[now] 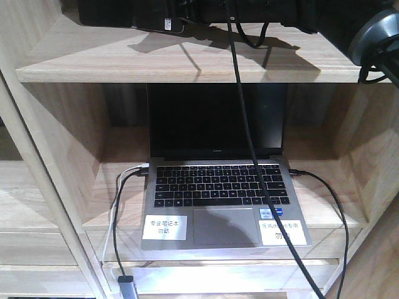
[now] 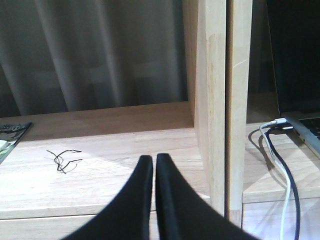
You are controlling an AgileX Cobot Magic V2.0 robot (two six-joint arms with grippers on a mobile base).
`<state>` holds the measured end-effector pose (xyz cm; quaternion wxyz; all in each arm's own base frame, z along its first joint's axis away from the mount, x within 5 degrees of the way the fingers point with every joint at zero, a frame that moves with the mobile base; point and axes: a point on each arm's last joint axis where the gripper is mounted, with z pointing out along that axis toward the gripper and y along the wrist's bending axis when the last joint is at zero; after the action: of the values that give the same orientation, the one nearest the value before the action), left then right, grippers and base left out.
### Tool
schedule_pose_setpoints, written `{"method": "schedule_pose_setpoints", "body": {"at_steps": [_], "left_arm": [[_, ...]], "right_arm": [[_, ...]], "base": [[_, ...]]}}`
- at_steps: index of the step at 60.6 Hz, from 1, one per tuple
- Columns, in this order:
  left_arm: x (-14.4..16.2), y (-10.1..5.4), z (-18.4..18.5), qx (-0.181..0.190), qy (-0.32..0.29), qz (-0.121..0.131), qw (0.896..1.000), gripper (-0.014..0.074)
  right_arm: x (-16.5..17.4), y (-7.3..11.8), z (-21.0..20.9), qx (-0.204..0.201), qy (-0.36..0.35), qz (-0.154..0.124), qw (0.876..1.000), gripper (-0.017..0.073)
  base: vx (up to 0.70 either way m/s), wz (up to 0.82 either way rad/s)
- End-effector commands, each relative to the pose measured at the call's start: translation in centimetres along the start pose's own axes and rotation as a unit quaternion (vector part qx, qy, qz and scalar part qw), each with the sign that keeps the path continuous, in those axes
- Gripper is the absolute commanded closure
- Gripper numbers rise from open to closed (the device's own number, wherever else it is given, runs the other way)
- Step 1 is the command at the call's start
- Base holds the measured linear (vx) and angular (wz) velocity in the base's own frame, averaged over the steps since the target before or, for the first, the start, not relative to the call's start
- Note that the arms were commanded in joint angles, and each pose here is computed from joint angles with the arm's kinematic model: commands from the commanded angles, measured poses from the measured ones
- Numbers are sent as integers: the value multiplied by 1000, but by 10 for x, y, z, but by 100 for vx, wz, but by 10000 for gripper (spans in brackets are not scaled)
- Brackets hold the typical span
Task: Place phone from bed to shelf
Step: 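Lower the phone flat onto the upper shelf and open the right gripper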
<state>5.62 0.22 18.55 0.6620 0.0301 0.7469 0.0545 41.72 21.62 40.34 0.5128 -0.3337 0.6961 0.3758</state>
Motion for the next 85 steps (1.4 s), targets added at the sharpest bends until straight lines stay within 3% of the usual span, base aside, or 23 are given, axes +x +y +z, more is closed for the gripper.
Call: {"method": "schedule_pose_setpoints", "body": {"at_steps": [1, 22, 31, 41, 61, 71, 79, 85], "left_arm": [[-14, 2, -3, -7, -53, -7, 999, 592], [-14, 2, -3, -7, -53, -7, 999, 592], [-14, 2, -3, -7, -53, -7, 999, 592], [-14, 2, -3, -7, -53, -7, 999, 592], [-14, 2, -3, -7, -53, -7, 999, 592], [-14, 2, -3, -7, -53, -7, 999, 592], [-14, 2, -3, -7, -53, -7, 999, 592], [-14, 2, -3, -7, -53, -7, 999, 592]], "right_arm": [[-31, 12, -21, 20, -47, -29, 998, 431], [-35, 11, -24, 38, -52, -37, 997, -23], [-42, 14, -31, 57, -57, -58, 995, -76], [-47, 19, -38, 65, -57, -74, 994, -50], [-55, 27, -47, 62, -65, -72, 993, 81], [-61, 36, -56, 55, -57, -60, 995, 304], [-63, 46, -63, 38, -38, -73, 996, 578], [-66, 52, -70, 35, -33, -74, 996, 568]], "base": [[0, 0], [0, 0], [0, 0], [0, 0], [0, 0], [0, 0], [0, 0], [0, 0]]}}
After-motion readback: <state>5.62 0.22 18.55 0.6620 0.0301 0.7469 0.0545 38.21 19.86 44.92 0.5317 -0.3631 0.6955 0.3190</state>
